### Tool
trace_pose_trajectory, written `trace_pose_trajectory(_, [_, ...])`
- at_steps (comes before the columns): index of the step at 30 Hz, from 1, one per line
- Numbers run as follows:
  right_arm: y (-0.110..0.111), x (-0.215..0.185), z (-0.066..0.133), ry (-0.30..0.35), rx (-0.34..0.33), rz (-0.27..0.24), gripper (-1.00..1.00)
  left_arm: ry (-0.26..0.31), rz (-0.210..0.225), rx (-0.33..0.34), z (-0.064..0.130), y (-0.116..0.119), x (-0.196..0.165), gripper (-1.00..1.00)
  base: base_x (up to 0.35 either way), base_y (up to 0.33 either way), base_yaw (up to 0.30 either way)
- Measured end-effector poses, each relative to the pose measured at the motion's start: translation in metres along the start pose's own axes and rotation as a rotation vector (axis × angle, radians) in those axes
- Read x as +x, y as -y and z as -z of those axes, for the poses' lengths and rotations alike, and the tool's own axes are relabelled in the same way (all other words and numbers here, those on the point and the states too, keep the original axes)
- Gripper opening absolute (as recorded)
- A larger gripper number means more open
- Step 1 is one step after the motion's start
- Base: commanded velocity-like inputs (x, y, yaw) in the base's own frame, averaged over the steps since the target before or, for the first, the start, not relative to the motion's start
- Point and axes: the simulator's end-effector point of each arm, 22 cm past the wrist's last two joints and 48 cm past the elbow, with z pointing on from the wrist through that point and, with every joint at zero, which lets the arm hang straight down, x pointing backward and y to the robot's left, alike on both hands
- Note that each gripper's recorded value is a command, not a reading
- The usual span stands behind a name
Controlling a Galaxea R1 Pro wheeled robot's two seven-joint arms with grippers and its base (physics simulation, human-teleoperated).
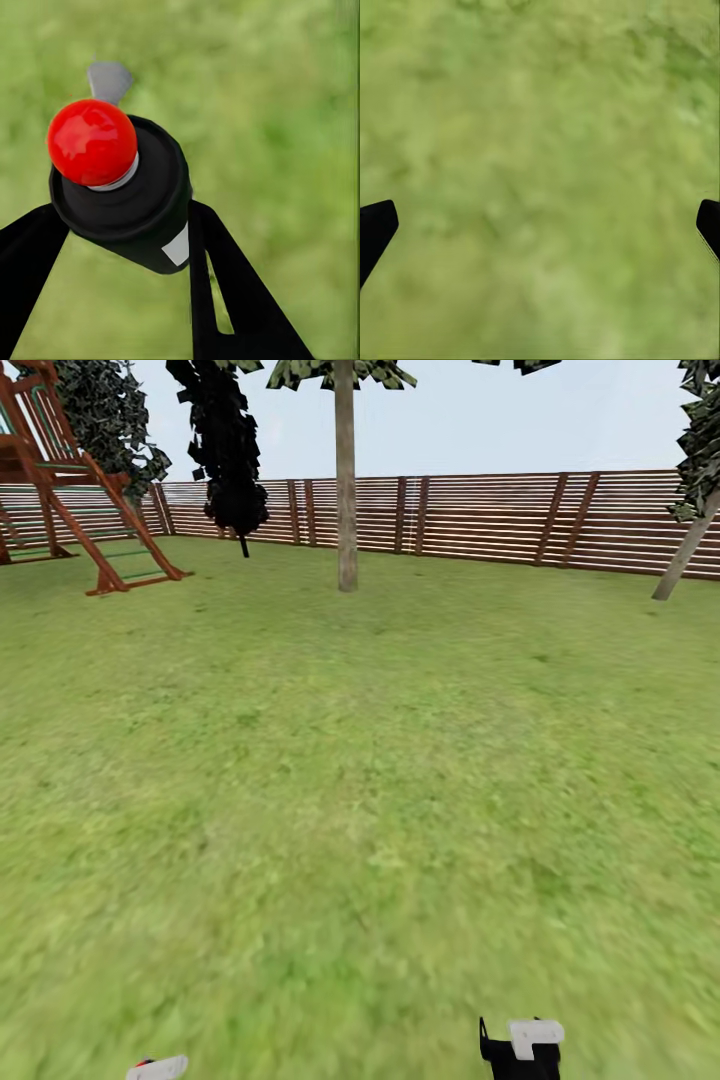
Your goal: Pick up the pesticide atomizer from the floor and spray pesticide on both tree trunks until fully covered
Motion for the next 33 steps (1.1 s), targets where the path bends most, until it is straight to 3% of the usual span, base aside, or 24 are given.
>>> trace_pose_trajectory(33, [0.0005, 0.0001, 0.0, 0.0, 0.002, -0.001, 1.0, -0.001, 0.0, 0.0, 0.0001, 0.0, 0.0002, -1.0, 0.34, 0.0, 0.0])
